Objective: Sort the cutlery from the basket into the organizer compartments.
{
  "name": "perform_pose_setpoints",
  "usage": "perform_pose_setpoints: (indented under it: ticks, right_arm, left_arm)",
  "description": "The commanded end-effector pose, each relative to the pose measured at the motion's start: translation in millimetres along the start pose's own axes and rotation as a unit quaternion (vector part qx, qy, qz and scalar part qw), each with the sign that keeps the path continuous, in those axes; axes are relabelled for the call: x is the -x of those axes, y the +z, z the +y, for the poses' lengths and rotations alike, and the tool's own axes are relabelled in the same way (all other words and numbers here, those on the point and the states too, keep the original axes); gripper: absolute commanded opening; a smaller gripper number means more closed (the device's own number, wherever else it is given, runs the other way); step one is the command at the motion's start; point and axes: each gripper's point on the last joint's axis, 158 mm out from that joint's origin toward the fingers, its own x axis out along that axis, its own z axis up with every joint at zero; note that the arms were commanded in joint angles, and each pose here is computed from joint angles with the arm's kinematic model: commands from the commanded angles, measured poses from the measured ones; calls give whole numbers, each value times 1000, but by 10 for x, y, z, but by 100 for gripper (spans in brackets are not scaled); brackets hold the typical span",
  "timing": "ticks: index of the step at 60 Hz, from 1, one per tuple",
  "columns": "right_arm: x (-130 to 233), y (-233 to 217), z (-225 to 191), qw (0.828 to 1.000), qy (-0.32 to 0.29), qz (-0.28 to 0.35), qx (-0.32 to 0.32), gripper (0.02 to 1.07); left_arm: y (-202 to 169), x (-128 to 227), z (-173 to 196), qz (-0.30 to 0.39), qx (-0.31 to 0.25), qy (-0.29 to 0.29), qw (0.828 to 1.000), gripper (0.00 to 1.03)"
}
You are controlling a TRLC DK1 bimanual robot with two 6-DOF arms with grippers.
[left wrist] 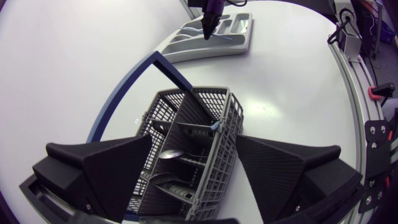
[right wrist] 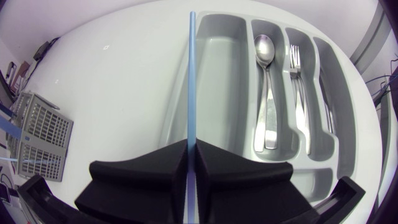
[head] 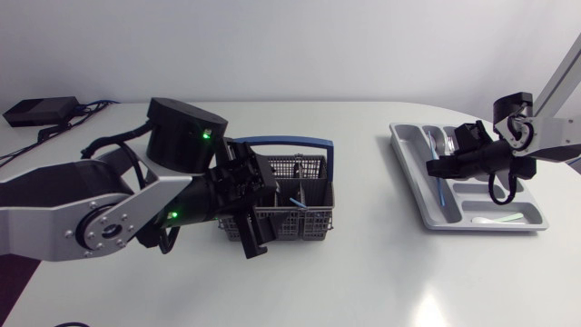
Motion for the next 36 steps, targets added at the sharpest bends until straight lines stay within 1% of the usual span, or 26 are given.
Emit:
perform_pose_setpoints:
  ticks: [1,6,14,22,26,27,30,32,34,36]
  right_arm:
    - [-138,-21,-13,1000,1,13,-20,8]
    - [-214,-53,6,1000,5,20,-19,8]
    - [-323,-114,-9,999,-1,33,-17,10]
    - [-413,-173,-27,999,-4,45,-19,10]
    - [-440,-204,-47,998,-7,51,-19,10]
    - [-445,-210,-48,998,-7,52,-19,12]
    - [-451,-230,-45,998,-7,54,-20,26]
    - [-451,-245,-49,998,-7,55,-21,36]
    - [-444,-241,-48,998,-7,54,-20,43]
    - [-431,-245,-42,998,-7,54,-19,49]
  left_arm:
    - [-126,-98,-128,13,-6,-11,1000,92]
    - [-113,-136,-124,9,-5,-9,1000,91]
    - [-94,-213,-137,5,-1,-8,1000,87]
    - [-86,-288,-204,5,-2,-16,1000,87]
    - [-61,-310,-218,2,-3,-17,1000,84]
    - [-53,-317,-228,1,-3,-18,1000,84]
    - [-44,-330,-229,0,-2,-18,1000,82]
    - [-34,-340,-230,0,-1,-18,1000,78]
    - [-23,-347,-230,-2,-2,-18,1000,77]
    - [-18,-350,-226,-2,-2,-18,1000,72]
